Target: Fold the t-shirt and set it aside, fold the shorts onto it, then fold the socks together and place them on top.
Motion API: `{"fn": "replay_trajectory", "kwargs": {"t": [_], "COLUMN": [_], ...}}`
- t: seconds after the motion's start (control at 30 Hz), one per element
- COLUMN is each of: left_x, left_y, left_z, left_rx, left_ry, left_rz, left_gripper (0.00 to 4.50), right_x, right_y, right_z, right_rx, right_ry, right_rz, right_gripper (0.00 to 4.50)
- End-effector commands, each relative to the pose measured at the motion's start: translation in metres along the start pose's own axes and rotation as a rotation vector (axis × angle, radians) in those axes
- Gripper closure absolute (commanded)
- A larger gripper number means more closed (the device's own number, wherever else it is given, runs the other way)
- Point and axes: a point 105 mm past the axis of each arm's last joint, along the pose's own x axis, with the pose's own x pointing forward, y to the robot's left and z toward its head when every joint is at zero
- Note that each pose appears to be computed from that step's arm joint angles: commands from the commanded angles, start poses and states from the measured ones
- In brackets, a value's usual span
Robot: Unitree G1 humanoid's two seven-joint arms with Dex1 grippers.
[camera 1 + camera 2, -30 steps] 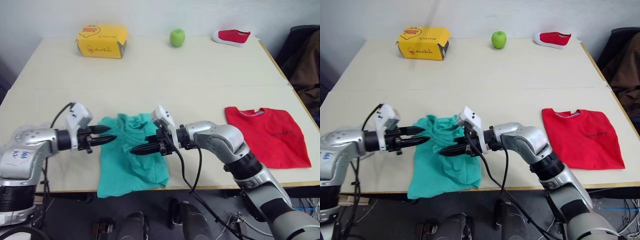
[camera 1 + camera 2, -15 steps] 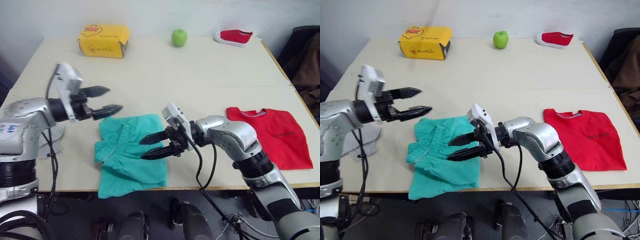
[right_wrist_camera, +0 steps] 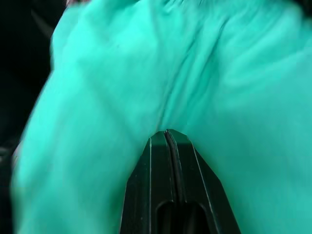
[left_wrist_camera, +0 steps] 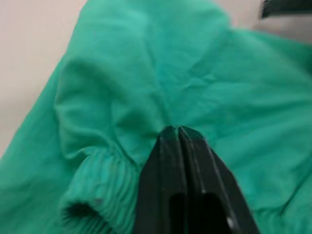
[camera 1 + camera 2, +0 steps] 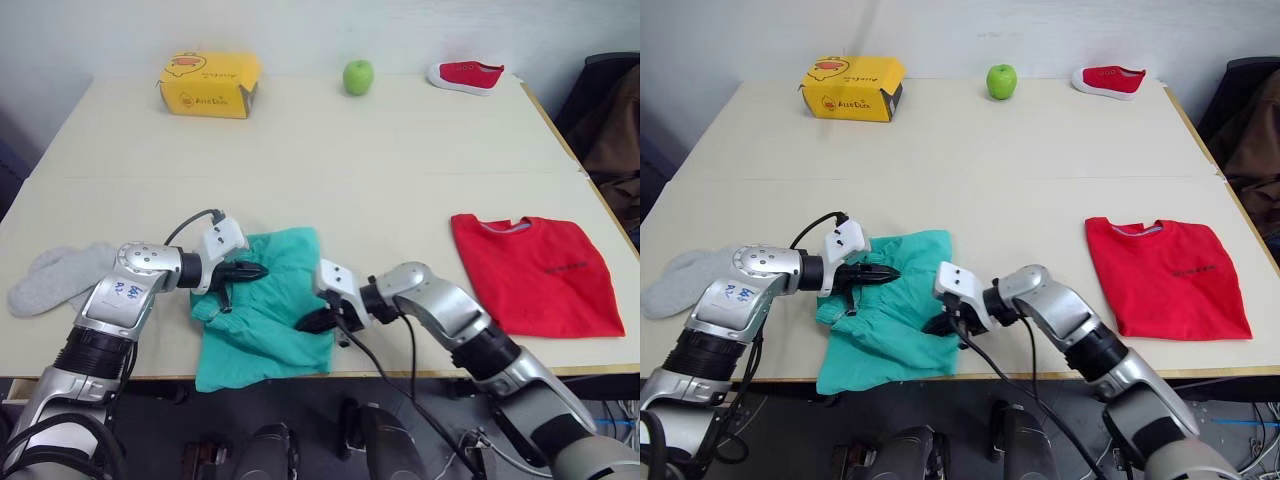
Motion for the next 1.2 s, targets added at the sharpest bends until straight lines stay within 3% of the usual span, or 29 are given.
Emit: {"fn": "replay_trajectory", "kwargs": {"t": [0.03,0.13,0.23,0.4,0.53,0.63,0.77,0.83,0.93,1.2], "left_x": [-0.015,-0.036,-0.050,-0.053,-0.059,-0.070,-0.086,-0.091,-0.099,-0.102], "left_y": [0.015,-0.004,-0.030,-0.056,-0.062,-0.062,-0.062,-0.064,-0.072,-0.072], "left_z": [0.035,0.062,0.065,0.011,-0.024,-0.029,-0.015,-0.003,0.026,0.034], "left_rx": [-0.005,-0.075,-0.131,-0.195,-0.194,-0.209,-0.224,-0.221,-0.204,-0.161], "left_ry": [-0.166,-0.313,-0.333,-0.121,0.005,0.002,-0.078,-0.143,-0.280,-0.285], "left_rz": [0.072,-0.021,-0.115,-0.084,0.004,0.048,0.062,0.035,-0.055,-0.060], "left_gripper": [4.49,4.49,4.49,4.49,4.49,4.49,4.49,4.50,3.90,1.44], "right_x": [-0.008,-0.016,-0.015,0.000,-0.017,-0.038,-0.061,-0.066,-0.065,-0.031], "right_y": [0.012,-0.012,-0.034,-0.088,-0.119,-0.123,-0.100,-0.083,-0.054,-0.032], "right_z": [0.019,0.047,0.067,0.071,0.057,0.065,0.072,0.066,0.046,0.026], "right_rx": [-0.012,0.041,0.032,0.037,-0.004,0.028,0.183,0.267,0.413,0.606], "right_ry": [-0.069,-0.186,-0.257,-0.232,-0.152,-0.220,-0.313,-0.307,-0.251,-0.218], "right_rz": [0.081,0.001,-0.088,-0.362,-0.539,-0.542,-0.376,-0.284,-0.160,-0.067], "right_gripper": [4.50,4.50,4.50,4.50,4.50,4.50,4.50,4.14,3.24,0.51]}}
